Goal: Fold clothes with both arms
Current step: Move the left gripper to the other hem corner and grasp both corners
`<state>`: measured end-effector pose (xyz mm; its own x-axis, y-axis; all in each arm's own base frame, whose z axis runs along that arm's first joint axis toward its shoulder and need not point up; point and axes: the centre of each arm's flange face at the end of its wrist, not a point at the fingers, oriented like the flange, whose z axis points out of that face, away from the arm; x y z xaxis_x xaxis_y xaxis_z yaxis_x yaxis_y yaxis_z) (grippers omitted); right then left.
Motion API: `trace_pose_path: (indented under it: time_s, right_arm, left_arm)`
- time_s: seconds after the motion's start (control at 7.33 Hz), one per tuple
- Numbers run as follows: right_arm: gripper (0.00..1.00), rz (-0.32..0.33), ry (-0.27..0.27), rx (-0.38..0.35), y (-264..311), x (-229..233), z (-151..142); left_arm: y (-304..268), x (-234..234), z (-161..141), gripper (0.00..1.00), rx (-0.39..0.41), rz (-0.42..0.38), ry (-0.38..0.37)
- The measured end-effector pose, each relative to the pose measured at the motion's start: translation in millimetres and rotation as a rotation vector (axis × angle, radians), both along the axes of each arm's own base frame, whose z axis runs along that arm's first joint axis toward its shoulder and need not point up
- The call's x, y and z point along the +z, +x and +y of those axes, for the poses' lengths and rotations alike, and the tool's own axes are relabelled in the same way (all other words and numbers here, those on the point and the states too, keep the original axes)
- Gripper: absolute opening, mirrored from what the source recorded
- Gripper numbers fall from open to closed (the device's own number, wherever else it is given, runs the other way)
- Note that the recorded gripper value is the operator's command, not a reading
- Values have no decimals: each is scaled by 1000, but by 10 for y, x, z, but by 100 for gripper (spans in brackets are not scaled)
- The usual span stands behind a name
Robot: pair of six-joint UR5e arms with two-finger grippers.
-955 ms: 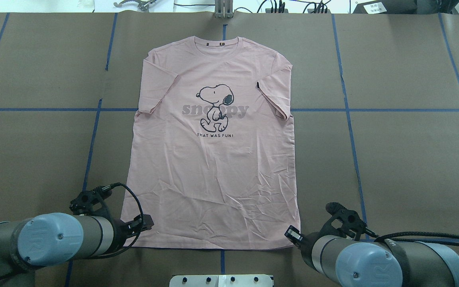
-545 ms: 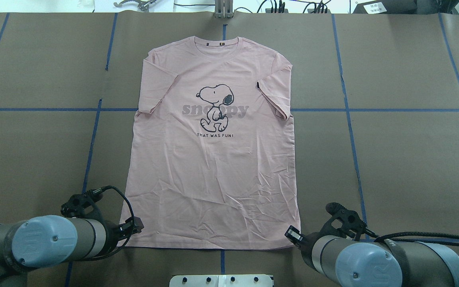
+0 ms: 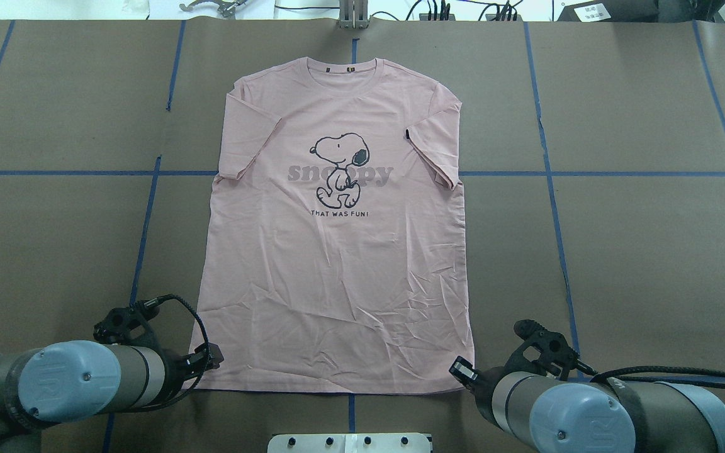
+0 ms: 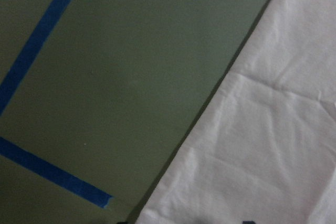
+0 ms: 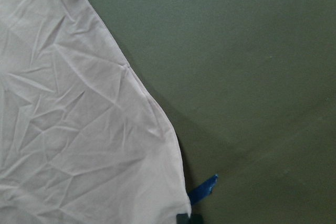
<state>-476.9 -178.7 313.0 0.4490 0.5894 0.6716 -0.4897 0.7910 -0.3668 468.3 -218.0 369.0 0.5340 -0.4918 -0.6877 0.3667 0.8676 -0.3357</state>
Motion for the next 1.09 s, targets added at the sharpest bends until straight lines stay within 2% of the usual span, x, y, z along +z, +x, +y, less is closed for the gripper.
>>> trace_pose_path:
  time_s: [0.27,0.55,0.68,0.95,1.09]
  right_arm:
    - [0,0,0,0,0,0,1]
    - [0,1,0,-1,0,3,0]
    - [0,1,0,-1,1,3,-3]
    - [0,0,0,0,3,1,-7]
    - [0,0,0,0,4,0,-8]
  left_arm:
    - [12,34,-1,64,2,-6,0]
    - [11,60,3,64,6,-11,-3]
    - [-1,88,15,59,13,-15,-9]
    - [-23,120,30,40,22,-20,-17]
    - [-21,122,36,27,24,-20,-18]
